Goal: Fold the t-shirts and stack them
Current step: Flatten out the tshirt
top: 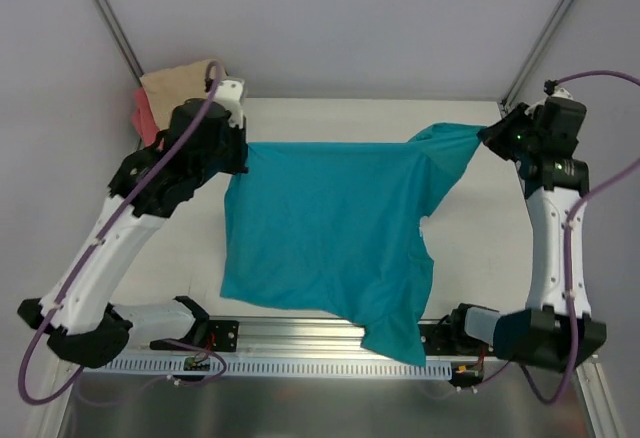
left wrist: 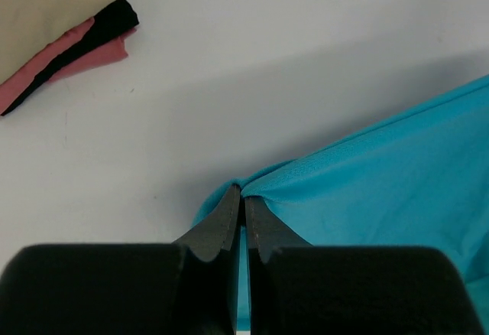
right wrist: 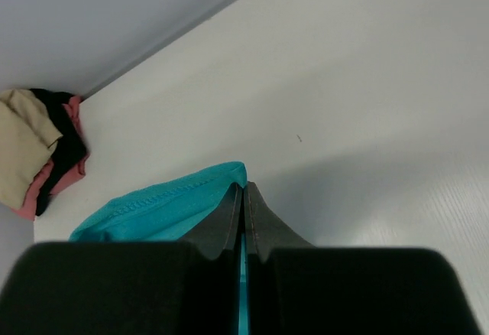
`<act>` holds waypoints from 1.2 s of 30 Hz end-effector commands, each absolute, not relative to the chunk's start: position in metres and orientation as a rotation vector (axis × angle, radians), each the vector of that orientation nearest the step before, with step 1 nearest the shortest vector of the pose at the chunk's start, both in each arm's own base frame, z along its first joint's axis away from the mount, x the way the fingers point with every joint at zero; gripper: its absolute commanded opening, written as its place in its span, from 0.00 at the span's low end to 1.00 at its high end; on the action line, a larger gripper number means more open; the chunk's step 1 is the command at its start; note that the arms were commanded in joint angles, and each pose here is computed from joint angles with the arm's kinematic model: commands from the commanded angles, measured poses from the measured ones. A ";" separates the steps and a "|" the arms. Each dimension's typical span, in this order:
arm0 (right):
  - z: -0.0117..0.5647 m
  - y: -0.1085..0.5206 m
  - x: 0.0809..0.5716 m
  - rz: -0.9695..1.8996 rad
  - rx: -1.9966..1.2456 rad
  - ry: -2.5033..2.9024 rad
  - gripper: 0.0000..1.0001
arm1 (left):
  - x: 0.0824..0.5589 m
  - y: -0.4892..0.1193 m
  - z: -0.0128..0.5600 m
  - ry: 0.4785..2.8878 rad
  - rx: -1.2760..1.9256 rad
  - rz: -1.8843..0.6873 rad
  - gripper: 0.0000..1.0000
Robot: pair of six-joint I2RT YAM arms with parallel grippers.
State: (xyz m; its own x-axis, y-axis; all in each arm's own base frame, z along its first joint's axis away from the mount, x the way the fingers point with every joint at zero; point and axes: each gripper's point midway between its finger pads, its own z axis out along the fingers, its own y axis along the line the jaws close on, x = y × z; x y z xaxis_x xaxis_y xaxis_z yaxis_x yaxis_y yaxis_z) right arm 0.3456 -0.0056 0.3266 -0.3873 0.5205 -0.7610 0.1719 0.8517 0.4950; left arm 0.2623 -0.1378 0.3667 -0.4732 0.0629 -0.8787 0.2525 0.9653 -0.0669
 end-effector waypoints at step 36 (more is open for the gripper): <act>0.283 -0.005 0.527 0.534 0.303 1.892 0.99 | 0.417 -0.075 0.256 1.971 -0.052 0.357 0.99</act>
